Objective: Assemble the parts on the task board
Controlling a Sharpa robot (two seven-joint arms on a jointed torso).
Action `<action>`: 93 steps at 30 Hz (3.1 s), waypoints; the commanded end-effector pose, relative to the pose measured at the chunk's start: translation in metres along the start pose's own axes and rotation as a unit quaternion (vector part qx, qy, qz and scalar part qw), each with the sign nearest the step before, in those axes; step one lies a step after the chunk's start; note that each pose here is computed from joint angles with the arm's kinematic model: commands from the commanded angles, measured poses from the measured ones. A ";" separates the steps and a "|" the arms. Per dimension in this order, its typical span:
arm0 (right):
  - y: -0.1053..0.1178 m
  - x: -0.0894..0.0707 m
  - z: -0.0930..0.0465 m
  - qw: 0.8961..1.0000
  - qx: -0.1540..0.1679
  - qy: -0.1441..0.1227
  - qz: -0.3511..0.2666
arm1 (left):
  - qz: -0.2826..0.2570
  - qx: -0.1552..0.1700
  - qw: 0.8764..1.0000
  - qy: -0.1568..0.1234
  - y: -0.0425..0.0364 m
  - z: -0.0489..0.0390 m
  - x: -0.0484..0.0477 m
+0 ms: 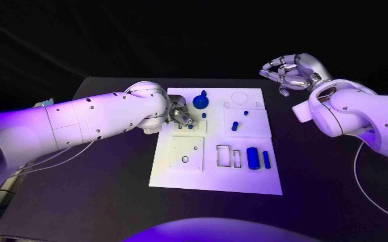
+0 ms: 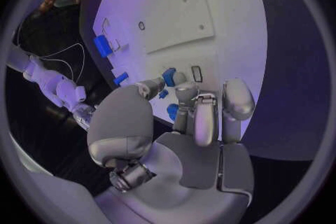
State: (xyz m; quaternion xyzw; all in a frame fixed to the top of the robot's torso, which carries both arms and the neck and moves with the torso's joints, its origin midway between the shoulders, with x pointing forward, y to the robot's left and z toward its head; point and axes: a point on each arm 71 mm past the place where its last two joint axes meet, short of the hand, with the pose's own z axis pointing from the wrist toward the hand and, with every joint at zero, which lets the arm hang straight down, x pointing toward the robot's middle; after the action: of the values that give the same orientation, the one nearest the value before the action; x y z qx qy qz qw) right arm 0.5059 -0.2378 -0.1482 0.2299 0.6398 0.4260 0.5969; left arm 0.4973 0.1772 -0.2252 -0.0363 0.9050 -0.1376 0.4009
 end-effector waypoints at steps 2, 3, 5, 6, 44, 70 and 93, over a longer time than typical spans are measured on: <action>0.000 0.000 0.000 1.000 -0.003 0.001 -0.003 | 0.003 -0.002 1.000 0.000 0.0009 0.0002 0.0011; 0.000 0.000 0.000 1.000 -0.003 0.001 -0.003 | 0.003 -0.002 1.000 0.000 0.0009 0.0001 0.0010; 0.000 0.000 0.000 1.000 -0.003 0.001 -0.003 | 0.002 -0.001 1.000 -0.002 0.0011 -0.0001 0.0008; 0.000 0.000 0.000 1.000 -0.003 0.001 -0.003 | 0.002 -0.001 1.000 -0.002 0.0011 -0.0002 0.0007; -0.003 0.002 0.002 1.000 0.001 0.002 -0.002 | -0.027 -0.027 0.997 -0.062 0.0239 -0.0203 -0.0937; -0.004 0.003 0.002 1.000 0.001 0.000 0.000 | -0.014 -0.063 0.998 -0.005 0.0333 0.0208 -0.0808; -0.005 0.003 0.003 1.000 0.003 -0.002 0.001 | -0.013 -0.056 0.998 0.026 0.0317 0.0219 -0.0749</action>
State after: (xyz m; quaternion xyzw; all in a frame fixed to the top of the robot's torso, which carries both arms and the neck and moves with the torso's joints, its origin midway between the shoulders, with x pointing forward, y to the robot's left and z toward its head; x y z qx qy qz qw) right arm 0.5093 -0.2376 -0.1539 0.2343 0.6412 0.4222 0.5965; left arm 0.5673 0.2186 -0.1930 -0.0751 0.9146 -0.0857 0.3879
